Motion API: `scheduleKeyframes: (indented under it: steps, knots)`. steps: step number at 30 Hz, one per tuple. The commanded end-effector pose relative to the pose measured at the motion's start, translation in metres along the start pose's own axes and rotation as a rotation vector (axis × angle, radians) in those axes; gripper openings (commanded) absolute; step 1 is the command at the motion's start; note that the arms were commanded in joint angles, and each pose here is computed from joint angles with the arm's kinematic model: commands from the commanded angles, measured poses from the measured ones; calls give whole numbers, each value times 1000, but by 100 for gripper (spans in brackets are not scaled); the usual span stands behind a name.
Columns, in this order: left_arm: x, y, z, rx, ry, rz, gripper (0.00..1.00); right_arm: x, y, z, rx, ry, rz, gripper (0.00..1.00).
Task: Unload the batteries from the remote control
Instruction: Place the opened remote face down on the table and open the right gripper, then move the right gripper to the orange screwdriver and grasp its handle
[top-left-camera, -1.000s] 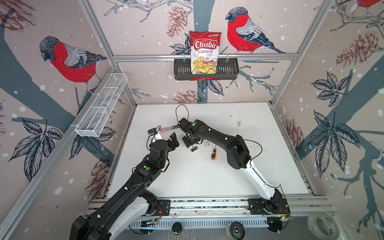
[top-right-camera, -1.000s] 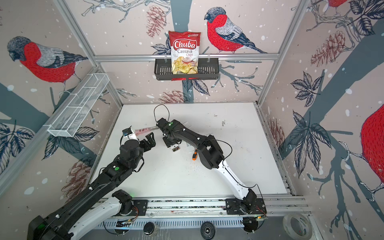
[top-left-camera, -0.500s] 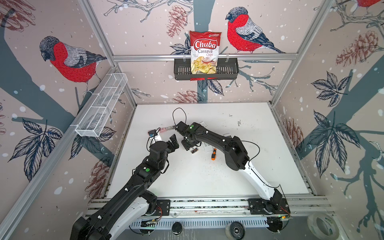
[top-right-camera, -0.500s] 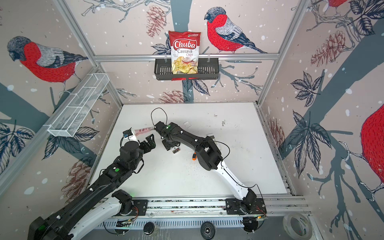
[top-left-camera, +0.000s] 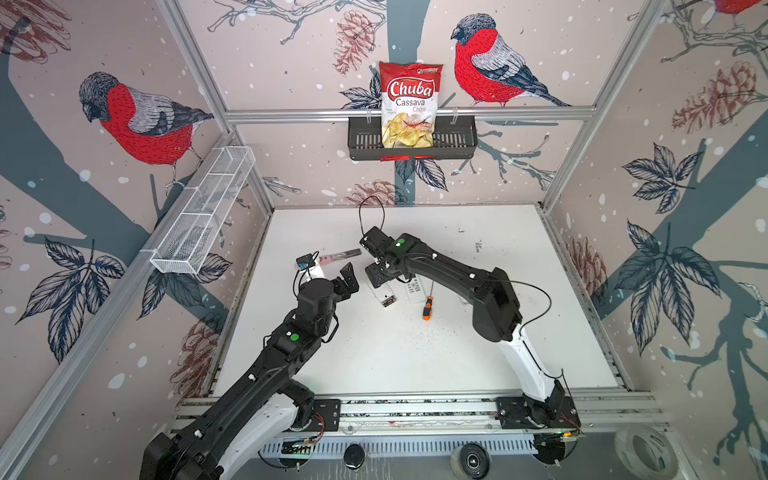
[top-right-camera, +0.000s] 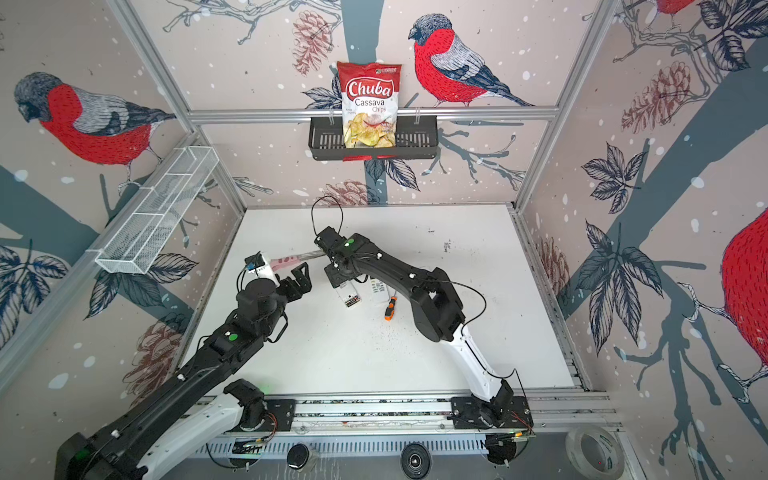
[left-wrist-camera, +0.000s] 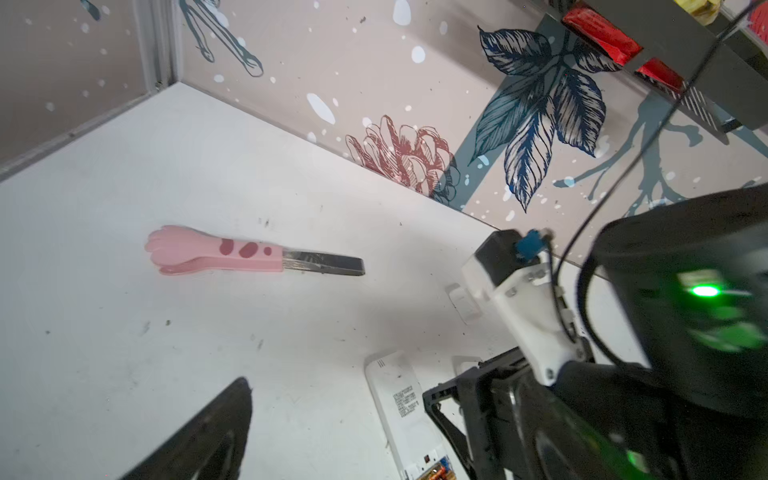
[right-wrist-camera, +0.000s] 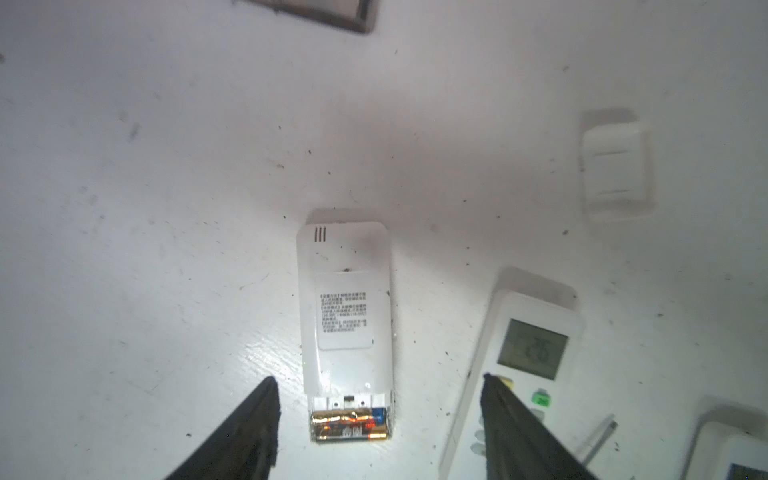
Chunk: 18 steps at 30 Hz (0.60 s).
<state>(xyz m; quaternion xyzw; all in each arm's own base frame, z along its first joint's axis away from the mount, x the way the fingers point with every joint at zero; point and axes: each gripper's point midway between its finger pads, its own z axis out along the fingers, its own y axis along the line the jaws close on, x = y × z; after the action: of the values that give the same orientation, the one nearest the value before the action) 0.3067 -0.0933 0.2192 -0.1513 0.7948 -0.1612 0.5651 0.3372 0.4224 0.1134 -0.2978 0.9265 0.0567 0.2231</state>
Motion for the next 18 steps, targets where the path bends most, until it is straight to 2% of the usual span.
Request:
scheduleKeyframes:
  steps: [1, 5, 8, 12, 18]
  knots:
    - [-8, -19, 8, 61, -10, 10, 98, -10, -23, -36, 52, -118, 94, 75]
    - [5, -28, 23, 88, 38, 19, 98, 27, -59, -62, 61, -146, 193, 74]
    - [18, -31, 31, 101, 78, 29, 98, 64, -85, -66, 93, -113, 266, 73]
    - [31, -31, 38, 94, 116, 54, 98, 102, -100, -60, 108, -93, 325, 72]
    - [41, -28, 40, 79, 133, 75, 98, 132, -101, -36, 78, -35, 370, 63]
